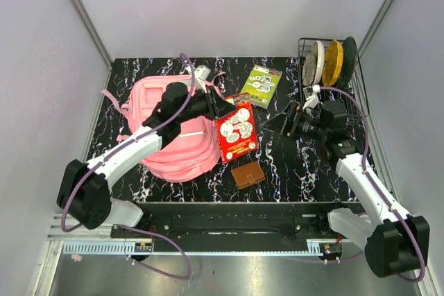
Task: Pack the student bag
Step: Pick up the book from the center of the board.
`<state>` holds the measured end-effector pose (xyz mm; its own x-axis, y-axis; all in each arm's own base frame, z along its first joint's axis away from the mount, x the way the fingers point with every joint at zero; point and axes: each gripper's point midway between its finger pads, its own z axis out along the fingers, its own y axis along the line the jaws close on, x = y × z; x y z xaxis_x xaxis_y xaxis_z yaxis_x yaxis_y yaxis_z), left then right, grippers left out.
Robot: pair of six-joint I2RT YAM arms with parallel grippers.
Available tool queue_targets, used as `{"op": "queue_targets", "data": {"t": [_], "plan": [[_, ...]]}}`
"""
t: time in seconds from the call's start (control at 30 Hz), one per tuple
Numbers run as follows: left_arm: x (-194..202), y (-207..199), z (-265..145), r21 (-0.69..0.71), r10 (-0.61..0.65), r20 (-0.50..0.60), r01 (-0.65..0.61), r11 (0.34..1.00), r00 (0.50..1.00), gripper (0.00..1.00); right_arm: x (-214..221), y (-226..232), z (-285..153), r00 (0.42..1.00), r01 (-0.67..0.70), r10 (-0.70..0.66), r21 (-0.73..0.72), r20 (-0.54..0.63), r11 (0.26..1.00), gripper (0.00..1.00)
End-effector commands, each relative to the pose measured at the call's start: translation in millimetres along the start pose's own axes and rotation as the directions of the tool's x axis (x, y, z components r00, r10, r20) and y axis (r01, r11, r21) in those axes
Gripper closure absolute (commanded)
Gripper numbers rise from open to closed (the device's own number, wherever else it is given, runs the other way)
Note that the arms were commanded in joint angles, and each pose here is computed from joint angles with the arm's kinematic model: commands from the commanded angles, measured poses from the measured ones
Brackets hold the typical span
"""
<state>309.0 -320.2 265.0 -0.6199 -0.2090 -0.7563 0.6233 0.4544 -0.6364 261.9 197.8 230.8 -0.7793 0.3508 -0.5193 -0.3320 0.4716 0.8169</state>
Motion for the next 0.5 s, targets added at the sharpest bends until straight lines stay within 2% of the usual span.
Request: {"op": "queue_targets", "data": {"t": [0.0, 0.03, 0.07, 0.13, 0.27, 0.33, 0.47], "plan": [[-56.1, 14.4, -42.4, -0.161, 0.033, 0.231, 0.005, 0.987, 0.972, 1.00, -13.4, 9.3, -8.3, 0.992, -0.069, 0.067, 0.011, 0.109, 0.998, 0.09], [-65.1, 18.8, -50.7, -0.190, 0.030, 0.273, 0.024, 0.981, 0.962, 1.00, -5.3, 7.4, -6.9, 0.981, -0.161, 0.162, -0.018, 0.102, 0.987, 0.09], [-72.4, 11.6, -59.2, -0.181, 0.018, 0.310, 0.040, 0.983, 0.951, 1.00, -7.9, 16.8, -6.3, 0.980, -0.156, 0.165, -0.081, 0.114, 0.984, 0.09], [-82.6, 9.7, -68.8, -0.191, 0.004, 0.365, 0.071, 0.979, 0.931, 1.00, 5.5, 13.2, -3.1, 0.964, -0.241, 0.250, -0.097, 0.095, 0.966, 0.09], [-97.2, -6.2, -81.3, -0.116, -0.049, 0.460, 0.114, 0.987, 0.887, 1.00, 22.2, 28.1, 9.9, 0.974, -0.203, 0.214, -0.126, 0.075, 0.971, 0.08], [-100.7, -16.2, -81.7, -0.052, -0.066, 0.471, 0.103, 0.993, 0.880, 1.00, 31.8, 35.2, 18.2, 0.975, -0.214, 0.219, -0.146, 0.024, 0.966, 0.08], [-94.3, -19.5, -77.2, 0.025, -0.166, 0.457, 0.174, 0.984, 0.874, 1.00, 26.6, 45.9, 28.6, 0.975, -0.200, 0.215, -0.206, 0.051, 0.958, 0.08]]}}
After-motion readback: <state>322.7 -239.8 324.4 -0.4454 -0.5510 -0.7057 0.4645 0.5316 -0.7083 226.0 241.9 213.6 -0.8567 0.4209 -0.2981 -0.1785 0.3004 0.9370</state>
